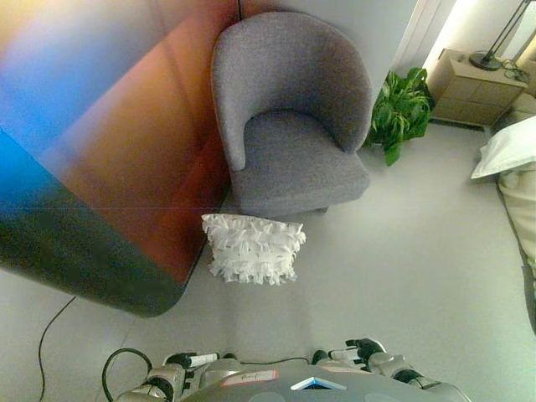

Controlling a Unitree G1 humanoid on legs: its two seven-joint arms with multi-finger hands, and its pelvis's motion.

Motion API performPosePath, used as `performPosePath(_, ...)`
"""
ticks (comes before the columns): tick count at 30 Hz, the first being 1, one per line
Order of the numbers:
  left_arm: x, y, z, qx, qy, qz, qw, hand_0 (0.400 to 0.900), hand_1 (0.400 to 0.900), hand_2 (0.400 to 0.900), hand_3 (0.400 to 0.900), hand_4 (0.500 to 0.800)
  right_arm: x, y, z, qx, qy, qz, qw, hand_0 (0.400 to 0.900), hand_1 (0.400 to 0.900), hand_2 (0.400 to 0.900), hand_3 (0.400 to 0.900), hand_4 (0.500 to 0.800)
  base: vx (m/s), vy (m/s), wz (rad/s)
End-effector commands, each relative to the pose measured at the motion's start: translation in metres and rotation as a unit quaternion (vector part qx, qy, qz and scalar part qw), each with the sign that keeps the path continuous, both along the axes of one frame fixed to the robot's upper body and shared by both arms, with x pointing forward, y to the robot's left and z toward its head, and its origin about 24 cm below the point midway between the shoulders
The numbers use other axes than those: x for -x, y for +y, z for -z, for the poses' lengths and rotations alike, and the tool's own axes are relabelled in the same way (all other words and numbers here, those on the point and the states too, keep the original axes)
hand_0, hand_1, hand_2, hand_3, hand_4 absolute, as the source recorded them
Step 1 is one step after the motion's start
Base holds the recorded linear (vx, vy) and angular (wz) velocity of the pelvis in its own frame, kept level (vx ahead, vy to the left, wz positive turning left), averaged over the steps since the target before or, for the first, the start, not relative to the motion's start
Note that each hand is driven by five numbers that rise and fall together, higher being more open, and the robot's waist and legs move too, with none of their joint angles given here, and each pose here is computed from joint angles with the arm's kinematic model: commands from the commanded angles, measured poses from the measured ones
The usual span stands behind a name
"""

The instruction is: Pick up the pillow and put it on the sofa.

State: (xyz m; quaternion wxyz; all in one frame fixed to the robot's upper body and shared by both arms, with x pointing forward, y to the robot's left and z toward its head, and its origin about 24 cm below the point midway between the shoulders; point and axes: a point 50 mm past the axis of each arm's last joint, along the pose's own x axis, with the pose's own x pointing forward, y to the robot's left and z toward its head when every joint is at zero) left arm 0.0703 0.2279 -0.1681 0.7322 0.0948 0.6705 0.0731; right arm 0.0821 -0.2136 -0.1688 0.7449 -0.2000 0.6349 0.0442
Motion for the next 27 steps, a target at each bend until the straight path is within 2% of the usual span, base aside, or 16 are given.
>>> performPosePath(1, 0.009, -0.012, 0.004, 0.008, 0.037, 0.004, 0.999, 0.9, 0.9, 0.9, 0.9, 0.8, 0.002, -0.015, -0.002, 0.025, 0.036, -0.036, 0.998, 0.9, 0.9, 0.9, 0.9, 0.8, -0.01, -0.105, -0.31)
performPosePath(6, 0.017, -0.018, 0.006, 0.032, 0.037, -0.019, 0.999, 0.9, 0.9, 0.9, 0.9, 0.8, -0.018, -0.027, -0.01, 0.047, 0.02, -0.046, 0.998, 0.9, 0.9, 0.9, 0.9, 0.8, 0.132, 0.083, -0.4)
performPosePath(11, 0.033, -0.017, 0.007, 0.031, 0.061, -0.021, 0.997, 0.9, 0.9, 0.9, 0.9, 0.8, -0.02, -0.029, -0.011, 0.041, 0.011, -0.038, 0.998, 0.9, 0.9, 0.9, 0.9, 0.8, 0.48, 0.162, -0.27)
performPosePath(14, 0.037, -0.018, 0.008, 0.034, 0.061, -0.035, 0.997, 0.9, 0.9, 0.9, 0.9, 0.8, -0.02, -0.025, -0.01, 0.043, 0.007, -0.055, 0.998, 0.9, 0.9, 0.9, 0.9, 0.8, 0.499, 0.278, -0.22)
performPosePath(18, 0.027, -0.01, 0.005, 0.021, 0.051, -0.034, 0.998, 0.9, 0.9, 0.9, 0.9, 0.8, -0.02, -0.018, -0.008, 0.036, 0.003, -0.058, 0.998, 0.9, 0.9, 0.9, 0.9, 0.8, 0.515, 0.26, 0.05)
performPosePath(23, 0.01, 0.007, -0.001, -0.003, 0.056, -0.001, 0.998, 0.9, 0.9, 0.9, 0.9, 0.8, -0.02, -0.014, -0.007, 0.035, -0.018, -0.045, 0.998, 0.9, 0.9, 0.9, 0.9, 0.8, 0.362, 0.197, 0.22)
performPosePath(27, -0.01, 0.014, -0.006, -0.027, 0.053, 0.012, 0.998, 0.9, 0.9, 0.9, 0.9, 0.8, -0.032, -0.012, -0.011, 0.047, -0.061, -0.059, 0.995, 0.9, 0.9, 0.9, 0.9, 0.8, 0.247, 0.064, 0.44)
